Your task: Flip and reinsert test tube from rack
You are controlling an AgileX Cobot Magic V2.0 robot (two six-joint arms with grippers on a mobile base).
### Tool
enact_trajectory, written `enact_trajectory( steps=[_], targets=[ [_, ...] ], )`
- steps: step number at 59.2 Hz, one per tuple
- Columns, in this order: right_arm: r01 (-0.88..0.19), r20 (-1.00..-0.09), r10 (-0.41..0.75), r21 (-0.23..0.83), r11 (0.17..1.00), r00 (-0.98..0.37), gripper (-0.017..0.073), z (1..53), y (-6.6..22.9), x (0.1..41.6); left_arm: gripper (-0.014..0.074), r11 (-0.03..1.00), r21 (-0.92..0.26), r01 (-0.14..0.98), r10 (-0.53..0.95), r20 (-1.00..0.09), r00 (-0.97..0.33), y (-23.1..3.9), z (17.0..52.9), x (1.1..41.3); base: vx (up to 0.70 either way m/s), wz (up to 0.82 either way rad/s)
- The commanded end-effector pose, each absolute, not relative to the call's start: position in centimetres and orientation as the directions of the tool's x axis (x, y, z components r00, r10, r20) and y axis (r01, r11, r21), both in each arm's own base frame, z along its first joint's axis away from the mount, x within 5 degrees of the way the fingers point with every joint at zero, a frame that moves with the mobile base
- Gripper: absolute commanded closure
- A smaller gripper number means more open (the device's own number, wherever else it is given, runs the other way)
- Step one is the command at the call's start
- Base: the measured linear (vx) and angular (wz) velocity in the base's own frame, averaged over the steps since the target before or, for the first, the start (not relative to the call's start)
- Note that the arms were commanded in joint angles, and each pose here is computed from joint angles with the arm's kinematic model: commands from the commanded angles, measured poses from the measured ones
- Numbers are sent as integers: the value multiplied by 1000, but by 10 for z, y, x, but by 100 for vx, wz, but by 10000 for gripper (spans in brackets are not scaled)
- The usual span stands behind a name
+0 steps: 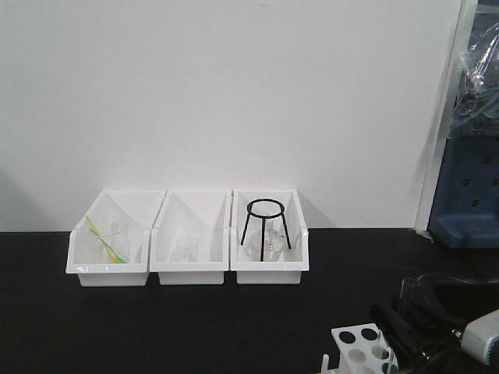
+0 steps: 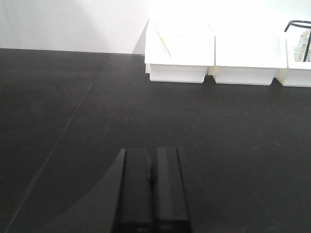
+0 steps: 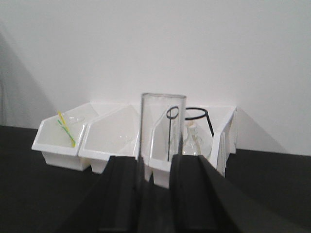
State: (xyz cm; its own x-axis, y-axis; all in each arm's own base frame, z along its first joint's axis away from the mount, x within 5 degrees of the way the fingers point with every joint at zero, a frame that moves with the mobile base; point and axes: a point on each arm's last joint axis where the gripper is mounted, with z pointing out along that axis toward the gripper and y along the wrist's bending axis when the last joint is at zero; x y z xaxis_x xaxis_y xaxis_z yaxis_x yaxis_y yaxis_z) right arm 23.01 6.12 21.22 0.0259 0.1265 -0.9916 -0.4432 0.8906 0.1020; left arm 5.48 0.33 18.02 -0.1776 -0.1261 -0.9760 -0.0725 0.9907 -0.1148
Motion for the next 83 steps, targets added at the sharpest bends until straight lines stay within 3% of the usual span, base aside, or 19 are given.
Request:
enact_trajectory(
  steps=[1,11,68,83],
  targets=[
    [-490,-928,236,69,869,288,568,253,61,228,600,991,-122,-54,-126,-988,-92,3,187,55,0,0],
    [-495,-918,240,56,867,317,568,261,61,230,600,991,-122,-54,-126,-988,-92,3,187,55,0,0],
    [-518,-977,185,103,849,109,568,205,69,252,600,991,-122,-54,-126,-988,-92,3,187,55,0,0],
    [-565,-988,103,21,825,113,568,197,75,251,600,991,-122,-54,-126,-988,-92,3,187,55,0,0]
  ],
)
